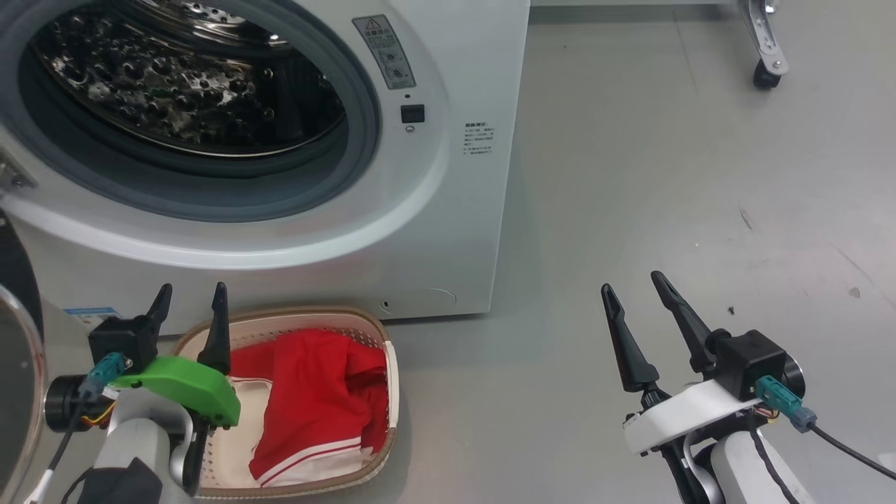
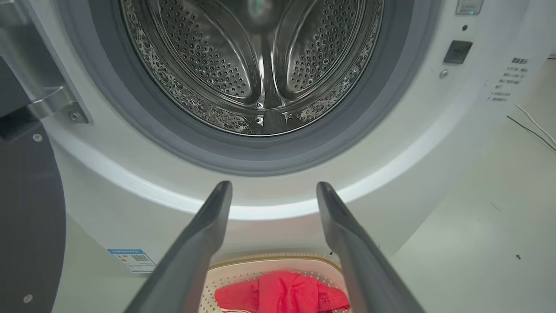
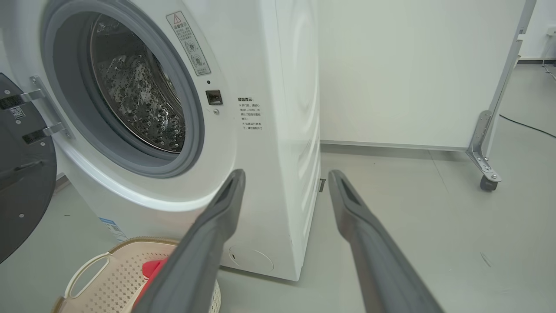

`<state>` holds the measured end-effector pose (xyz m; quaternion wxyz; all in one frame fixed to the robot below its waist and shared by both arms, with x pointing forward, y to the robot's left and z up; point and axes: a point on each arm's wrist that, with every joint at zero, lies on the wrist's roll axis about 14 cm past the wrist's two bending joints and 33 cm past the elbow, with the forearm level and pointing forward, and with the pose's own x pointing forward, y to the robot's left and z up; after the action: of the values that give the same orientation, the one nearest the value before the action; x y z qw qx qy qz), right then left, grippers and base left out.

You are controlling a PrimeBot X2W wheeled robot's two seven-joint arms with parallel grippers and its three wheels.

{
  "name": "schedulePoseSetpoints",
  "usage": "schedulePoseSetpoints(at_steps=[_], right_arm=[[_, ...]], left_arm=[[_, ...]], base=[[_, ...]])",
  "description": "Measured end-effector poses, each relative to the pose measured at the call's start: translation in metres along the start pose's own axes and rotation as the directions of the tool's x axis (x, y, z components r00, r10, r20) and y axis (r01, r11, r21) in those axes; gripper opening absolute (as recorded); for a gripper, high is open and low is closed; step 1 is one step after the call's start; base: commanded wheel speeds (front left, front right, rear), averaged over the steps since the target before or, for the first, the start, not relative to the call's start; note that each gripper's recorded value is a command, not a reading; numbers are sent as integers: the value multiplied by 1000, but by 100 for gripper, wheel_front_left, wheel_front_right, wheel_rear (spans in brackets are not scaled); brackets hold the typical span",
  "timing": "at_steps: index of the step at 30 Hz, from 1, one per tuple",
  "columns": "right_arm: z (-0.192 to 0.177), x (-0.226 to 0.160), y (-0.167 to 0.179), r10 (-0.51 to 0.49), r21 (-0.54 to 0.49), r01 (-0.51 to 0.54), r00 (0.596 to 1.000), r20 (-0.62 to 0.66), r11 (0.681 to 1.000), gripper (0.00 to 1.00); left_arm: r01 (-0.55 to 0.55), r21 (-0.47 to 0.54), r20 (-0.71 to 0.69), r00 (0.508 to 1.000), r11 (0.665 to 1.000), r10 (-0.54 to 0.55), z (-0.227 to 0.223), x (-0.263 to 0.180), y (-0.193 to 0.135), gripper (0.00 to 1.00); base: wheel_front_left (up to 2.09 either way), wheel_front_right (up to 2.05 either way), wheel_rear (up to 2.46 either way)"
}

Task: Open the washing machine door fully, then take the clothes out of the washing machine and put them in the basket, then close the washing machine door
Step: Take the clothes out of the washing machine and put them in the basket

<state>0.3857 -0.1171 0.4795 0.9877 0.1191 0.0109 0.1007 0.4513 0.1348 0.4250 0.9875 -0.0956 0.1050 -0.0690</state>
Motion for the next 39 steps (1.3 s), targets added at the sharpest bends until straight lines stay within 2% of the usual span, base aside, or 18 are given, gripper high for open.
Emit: schedulePoseSetpoints(at_steps=[7, 14, 19, 23, 30, 39], right_arm=[[17, -4, 16, 41, -3, -41, 998, 51, 999, 100], [26, -12, 5, -8, -6, 8, 997, 80, 1000, 100], [25, -16, 3, -22, -6, 23, 997, 79, 1000, 100], [29, -17, 2, -27, -10, 28, 996, 90, 1000, 100], [33, -16, -3, -39, -20, 41, 994, 103, 999, 100], [32, -17, -8, -55, -25, 58, 993, 102, 998, 100]], left_arm=[[-21, 21, 72, 997, 1000, 20, 17, -34, 8, 100], [-17, -4, 137, 990, 1000, 18, 32, -51, 4, 100], [-3, -7, 156, 988, 1000, 4, 34, -57, -1, 100], [-6, -58, 150, 989, 998, 15, 28, -62, -1, 100], [28, -53, 191, 981, 998, -18, 41, -59, -12, 100], [41, -57, 167, 986, 998, -31, 29, -66, -16, 100]], base=[[0, 0, 0], [0, 0, 0], [0, 0, 0], [0, 0, 0], [0, 0, 0], [0, 0, 0]])
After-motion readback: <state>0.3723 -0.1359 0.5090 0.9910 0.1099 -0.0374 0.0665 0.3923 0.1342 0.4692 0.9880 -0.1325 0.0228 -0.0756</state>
